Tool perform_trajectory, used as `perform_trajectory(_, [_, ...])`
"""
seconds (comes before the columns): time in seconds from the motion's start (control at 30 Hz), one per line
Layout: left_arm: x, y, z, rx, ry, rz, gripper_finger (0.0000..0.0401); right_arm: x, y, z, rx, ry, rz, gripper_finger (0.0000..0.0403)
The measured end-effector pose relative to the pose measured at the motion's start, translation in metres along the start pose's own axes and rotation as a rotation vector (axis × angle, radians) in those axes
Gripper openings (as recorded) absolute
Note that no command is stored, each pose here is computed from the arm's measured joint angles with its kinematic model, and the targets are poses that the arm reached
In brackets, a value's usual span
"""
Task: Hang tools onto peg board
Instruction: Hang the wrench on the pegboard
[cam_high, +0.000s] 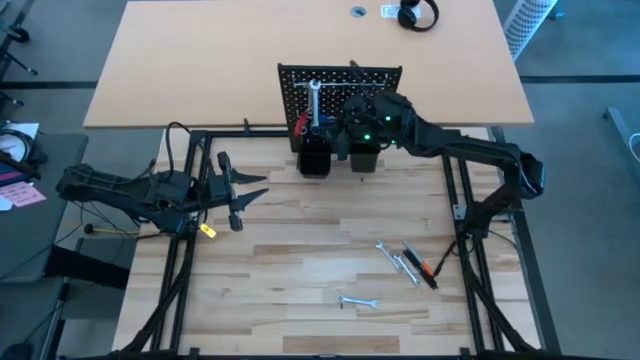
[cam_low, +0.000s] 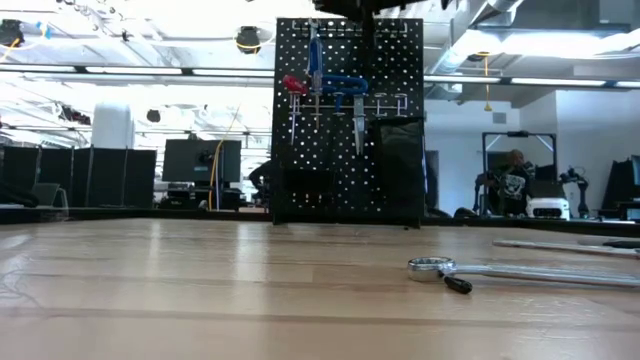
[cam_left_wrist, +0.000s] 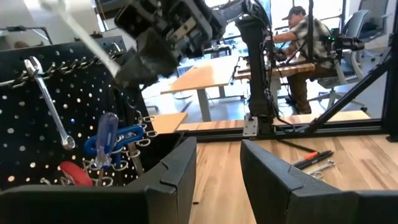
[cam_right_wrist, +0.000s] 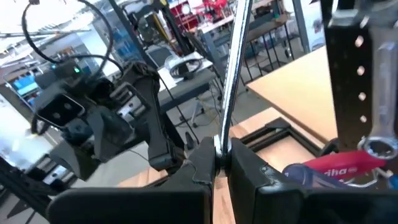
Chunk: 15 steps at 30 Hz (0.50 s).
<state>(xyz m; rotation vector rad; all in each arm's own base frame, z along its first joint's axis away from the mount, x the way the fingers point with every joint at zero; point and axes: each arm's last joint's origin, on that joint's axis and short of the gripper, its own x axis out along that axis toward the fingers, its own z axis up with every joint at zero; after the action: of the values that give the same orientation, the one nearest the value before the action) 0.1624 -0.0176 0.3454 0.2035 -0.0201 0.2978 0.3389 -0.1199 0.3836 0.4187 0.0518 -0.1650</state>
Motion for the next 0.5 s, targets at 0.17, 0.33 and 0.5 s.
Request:
perform_trajectory(0.17, [0.0,0.0,0.0,0.0,0.001,0.0,0.0115,-0.013,0.005,0.008,0.018,-0.013,-0.02,0.0029])
perform_trajectory(0.33, [0.0,0.0,0.0,-0.002,-0.003,0.0,0.0115,-0.016,-0.003,0.006,0.13,0.025,-0.058,0.0029])
perform_trajectory(0.5, [0.0,0.0,0.0,-0.004,-0.004,0.0,0.0115,-0.012,-0.008,0.001,0.197,0.055,-0.081,0.0029])
